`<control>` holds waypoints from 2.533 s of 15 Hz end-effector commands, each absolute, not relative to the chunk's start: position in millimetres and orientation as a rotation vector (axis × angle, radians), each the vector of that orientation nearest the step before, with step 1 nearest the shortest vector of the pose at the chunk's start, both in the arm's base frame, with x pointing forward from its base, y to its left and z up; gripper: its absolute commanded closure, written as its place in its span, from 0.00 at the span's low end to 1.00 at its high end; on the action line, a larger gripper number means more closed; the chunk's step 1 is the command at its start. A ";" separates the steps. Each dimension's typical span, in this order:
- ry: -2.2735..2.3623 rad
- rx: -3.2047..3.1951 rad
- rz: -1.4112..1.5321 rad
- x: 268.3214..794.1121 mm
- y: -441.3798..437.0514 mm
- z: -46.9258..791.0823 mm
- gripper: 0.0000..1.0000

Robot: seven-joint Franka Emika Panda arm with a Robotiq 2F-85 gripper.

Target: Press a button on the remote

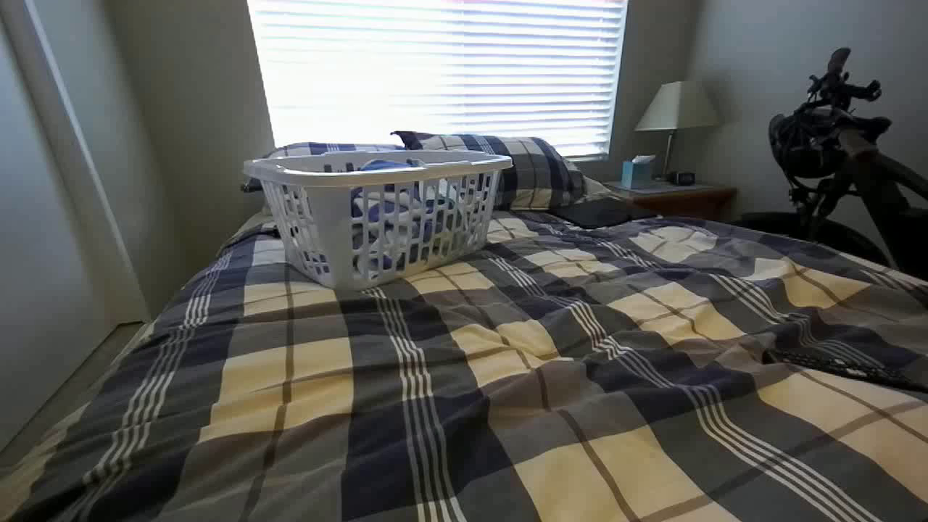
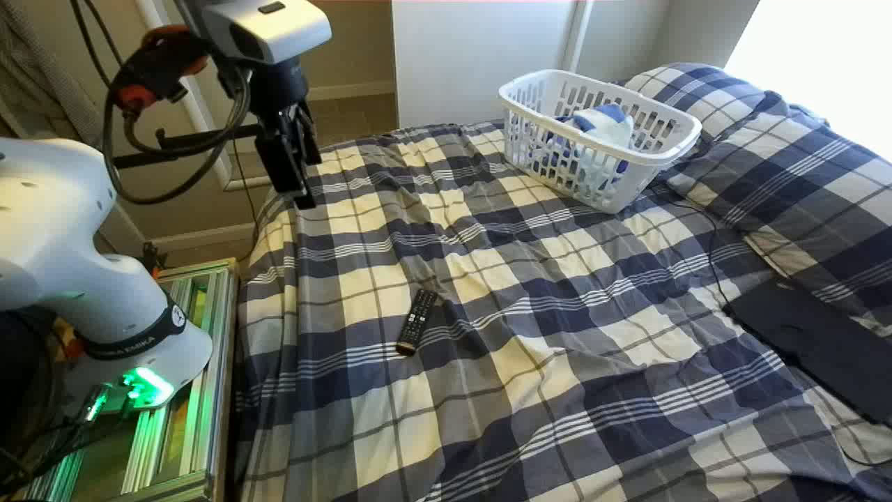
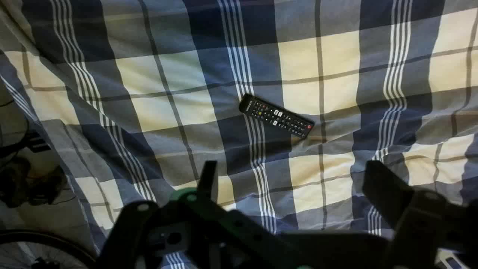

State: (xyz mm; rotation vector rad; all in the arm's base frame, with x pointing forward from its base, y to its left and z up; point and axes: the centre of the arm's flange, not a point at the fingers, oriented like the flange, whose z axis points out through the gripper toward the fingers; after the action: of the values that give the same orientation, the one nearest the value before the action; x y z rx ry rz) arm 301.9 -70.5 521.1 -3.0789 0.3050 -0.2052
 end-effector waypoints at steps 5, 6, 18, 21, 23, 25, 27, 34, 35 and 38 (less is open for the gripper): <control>0.305 -3.079 -0.206 301.9 -70.5 521.1 0.00; 0.305 -3.079 -0.206 301.9 -70.5 521.1 0.00; 0.028 -2.984 0.020 341.9 -5.3 456.5 0.00; -0.020 -2.988 0.101 356.8 13.5 419.9 0.00; -0.025 -2.997 0.123 367.2 19.0 398.2 0.28; -0.016 -3.002 0.131 379.2 22.8 377.8 0.31; -0.010 -3.004 0.154 389.8 28.0 358.4 0.46; 0.036 -3.007 0.098 431.6 45.4 291.0 0.95; 0.046 -2.997 0.096 438.7 46.4 284.6 0.99; 0.098 -2.982 0.149 454.4 47.6 251.5 1.00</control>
State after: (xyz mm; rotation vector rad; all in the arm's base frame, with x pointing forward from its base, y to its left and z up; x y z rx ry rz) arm 425.8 42.3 283.2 -3.0134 0.0581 0.1049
